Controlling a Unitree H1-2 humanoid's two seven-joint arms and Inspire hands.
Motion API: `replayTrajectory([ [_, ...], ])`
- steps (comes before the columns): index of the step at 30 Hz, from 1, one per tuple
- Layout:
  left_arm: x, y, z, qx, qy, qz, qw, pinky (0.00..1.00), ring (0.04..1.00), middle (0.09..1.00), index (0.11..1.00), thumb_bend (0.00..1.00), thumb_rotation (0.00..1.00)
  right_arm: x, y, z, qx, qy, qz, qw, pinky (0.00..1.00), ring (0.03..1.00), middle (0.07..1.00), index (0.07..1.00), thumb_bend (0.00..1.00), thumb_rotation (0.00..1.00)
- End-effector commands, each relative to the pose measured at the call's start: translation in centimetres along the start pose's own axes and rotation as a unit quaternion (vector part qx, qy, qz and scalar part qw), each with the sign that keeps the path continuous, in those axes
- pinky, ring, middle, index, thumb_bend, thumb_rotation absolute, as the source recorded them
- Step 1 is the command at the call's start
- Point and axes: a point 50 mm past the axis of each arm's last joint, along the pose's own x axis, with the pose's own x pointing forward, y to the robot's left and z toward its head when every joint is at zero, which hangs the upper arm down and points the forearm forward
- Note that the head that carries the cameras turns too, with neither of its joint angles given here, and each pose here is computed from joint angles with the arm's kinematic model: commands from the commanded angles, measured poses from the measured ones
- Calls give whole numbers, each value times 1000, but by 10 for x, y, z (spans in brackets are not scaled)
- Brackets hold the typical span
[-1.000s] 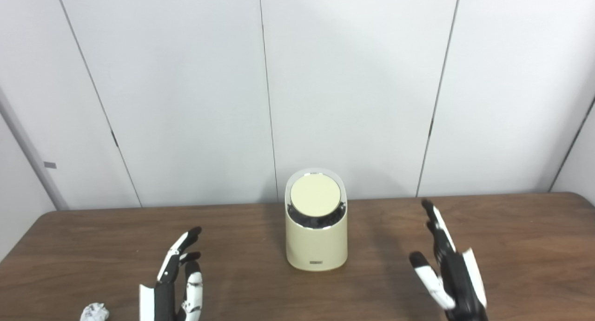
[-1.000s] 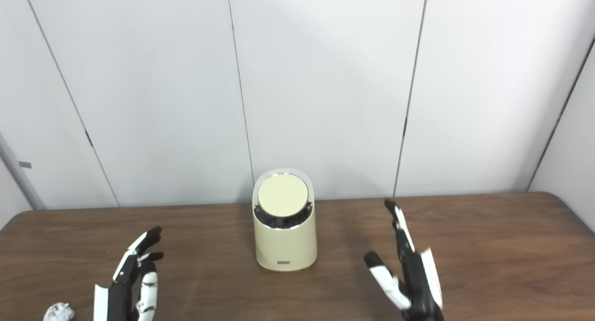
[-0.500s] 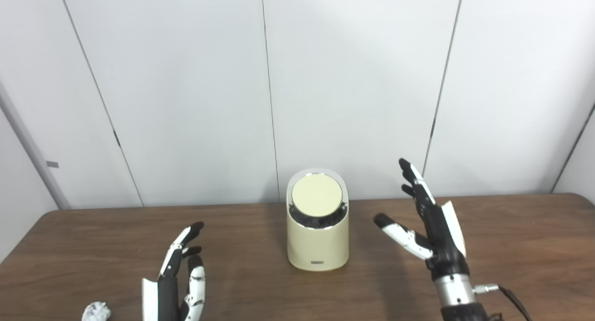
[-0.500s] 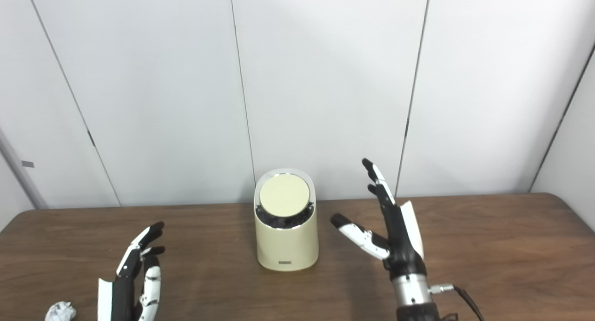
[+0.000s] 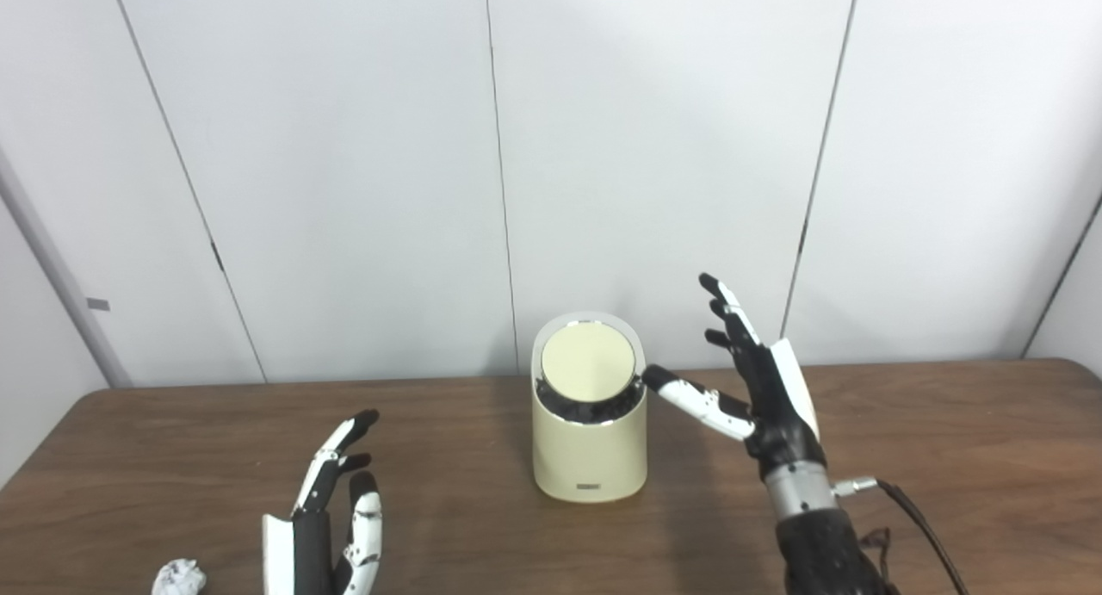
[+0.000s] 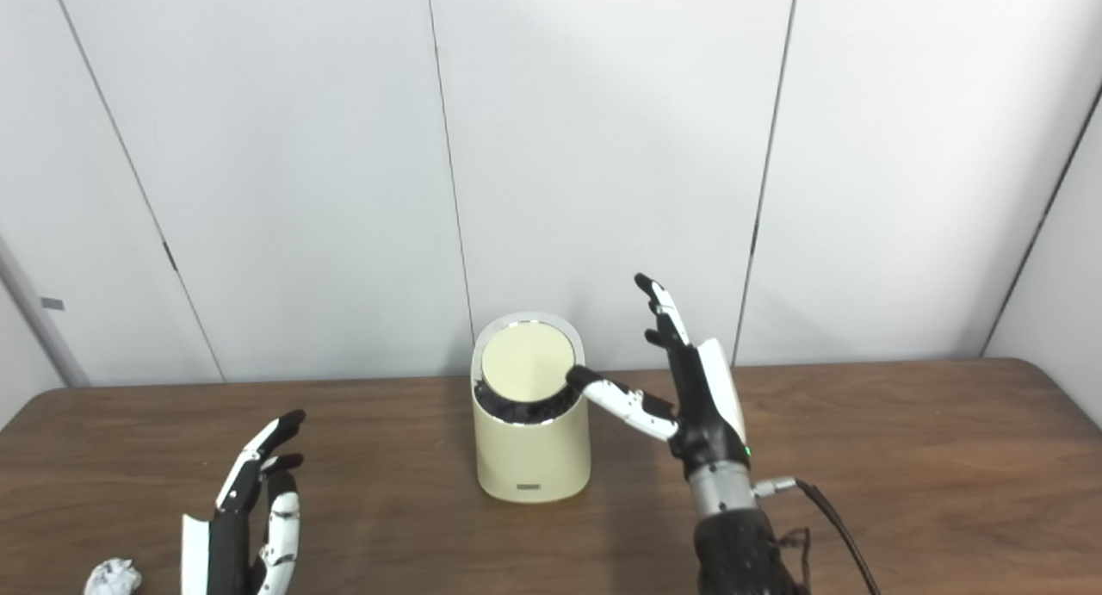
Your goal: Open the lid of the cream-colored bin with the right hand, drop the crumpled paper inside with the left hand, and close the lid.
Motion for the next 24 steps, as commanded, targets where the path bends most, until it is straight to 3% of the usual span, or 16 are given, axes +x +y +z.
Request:
replayTrajectory([
  [1,-25,-5,-18,14,33,-24,999,700,822,841,813,160,811,20,3,25,-10,-37,-10,999,824,921,959,936,869,582],
  [5,-25,-6,-18,8,36,-25,999,693,824,845,819,170,801,33,13,25,-31,-23,-2,999,776,897,944,936,859,482],
  [11,-25,-9,-18,16,35,-28,999,690,820,842,817,153,796,50,30,19,-67,12,8,998,765,900,952,930,891,424],
  [24,-26,-12,-16,10,40,-30,999,697,823,846,824,141,779,65,47,14,-79,35,23,996,805,930,973,942,883,370],
])
